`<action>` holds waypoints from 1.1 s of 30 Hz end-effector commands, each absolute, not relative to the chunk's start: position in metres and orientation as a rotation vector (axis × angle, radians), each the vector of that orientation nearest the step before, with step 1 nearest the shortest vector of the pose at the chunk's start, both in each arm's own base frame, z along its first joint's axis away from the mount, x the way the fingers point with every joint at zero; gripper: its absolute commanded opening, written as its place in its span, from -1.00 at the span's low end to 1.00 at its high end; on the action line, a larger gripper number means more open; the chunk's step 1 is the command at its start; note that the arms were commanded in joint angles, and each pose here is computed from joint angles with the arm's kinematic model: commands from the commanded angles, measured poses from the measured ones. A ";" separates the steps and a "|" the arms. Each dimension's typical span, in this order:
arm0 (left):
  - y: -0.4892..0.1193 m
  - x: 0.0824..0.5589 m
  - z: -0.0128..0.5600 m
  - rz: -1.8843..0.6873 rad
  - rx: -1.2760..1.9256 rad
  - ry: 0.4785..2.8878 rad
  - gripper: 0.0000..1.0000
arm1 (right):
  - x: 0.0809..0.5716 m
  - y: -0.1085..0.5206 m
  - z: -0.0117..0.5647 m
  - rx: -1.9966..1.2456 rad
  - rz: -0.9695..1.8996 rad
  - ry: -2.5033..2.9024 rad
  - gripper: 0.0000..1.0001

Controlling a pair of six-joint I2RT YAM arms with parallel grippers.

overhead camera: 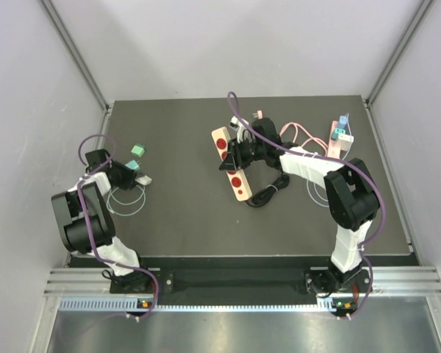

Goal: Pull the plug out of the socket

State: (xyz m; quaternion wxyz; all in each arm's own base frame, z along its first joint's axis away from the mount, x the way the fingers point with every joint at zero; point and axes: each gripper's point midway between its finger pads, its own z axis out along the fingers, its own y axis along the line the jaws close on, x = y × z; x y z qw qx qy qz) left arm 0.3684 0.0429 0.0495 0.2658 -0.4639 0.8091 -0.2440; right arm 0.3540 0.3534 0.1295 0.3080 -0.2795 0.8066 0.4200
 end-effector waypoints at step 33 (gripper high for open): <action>-0.032 0.337 0.204 -0.894 -0.613 1.906 0.84 | 0.360 0.371 0.191 -0.489 1.398 2.031 -1.00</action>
